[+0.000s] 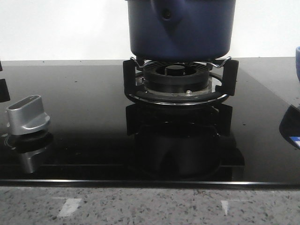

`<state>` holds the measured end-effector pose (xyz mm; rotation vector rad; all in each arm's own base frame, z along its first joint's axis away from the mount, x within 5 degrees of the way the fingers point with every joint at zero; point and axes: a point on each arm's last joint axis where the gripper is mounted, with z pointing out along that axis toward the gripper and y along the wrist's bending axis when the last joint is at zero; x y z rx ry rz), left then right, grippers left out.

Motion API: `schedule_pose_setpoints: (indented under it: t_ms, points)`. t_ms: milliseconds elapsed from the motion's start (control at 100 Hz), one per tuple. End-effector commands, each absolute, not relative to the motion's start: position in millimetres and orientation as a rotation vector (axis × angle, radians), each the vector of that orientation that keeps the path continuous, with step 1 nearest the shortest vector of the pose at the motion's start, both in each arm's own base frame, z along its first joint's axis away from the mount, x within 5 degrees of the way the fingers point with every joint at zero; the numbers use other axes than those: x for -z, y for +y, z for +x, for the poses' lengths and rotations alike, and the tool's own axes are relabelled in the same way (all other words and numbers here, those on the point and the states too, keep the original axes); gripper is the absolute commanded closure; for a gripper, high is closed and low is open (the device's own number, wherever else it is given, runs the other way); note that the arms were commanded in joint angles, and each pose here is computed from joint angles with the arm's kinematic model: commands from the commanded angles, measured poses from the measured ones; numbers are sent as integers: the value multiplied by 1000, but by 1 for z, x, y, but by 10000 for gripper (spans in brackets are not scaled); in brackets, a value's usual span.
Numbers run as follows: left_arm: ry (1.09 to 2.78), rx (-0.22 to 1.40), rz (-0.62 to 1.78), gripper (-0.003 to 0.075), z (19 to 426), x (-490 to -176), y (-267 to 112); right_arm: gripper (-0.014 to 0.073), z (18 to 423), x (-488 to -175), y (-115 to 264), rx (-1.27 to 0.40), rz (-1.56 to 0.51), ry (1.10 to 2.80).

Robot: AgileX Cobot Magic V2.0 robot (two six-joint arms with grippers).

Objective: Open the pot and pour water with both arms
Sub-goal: 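Grasp the blue knob of the glass lid with the left gripper, then lift the glass lid up off the saucepan with the left gripper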

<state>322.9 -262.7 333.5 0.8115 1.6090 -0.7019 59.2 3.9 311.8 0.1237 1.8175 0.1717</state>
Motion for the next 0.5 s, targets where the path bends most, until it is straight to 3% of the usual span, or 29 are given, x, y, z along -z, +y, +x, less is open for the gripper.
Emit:
schedule_pose_setpoints:
  t_ms: [0,210,490]
  points:
    - [1538,789,755,173,317,-361,-264,158,62,-329,3,-158,107,1716]
    - [1503,793,751,174,320,-371,-266,158,62,-329,3,-158,107,1716]
    - [1528,803,763,179,325,-359,-271,158,62,-330,3,-159,107,1704]
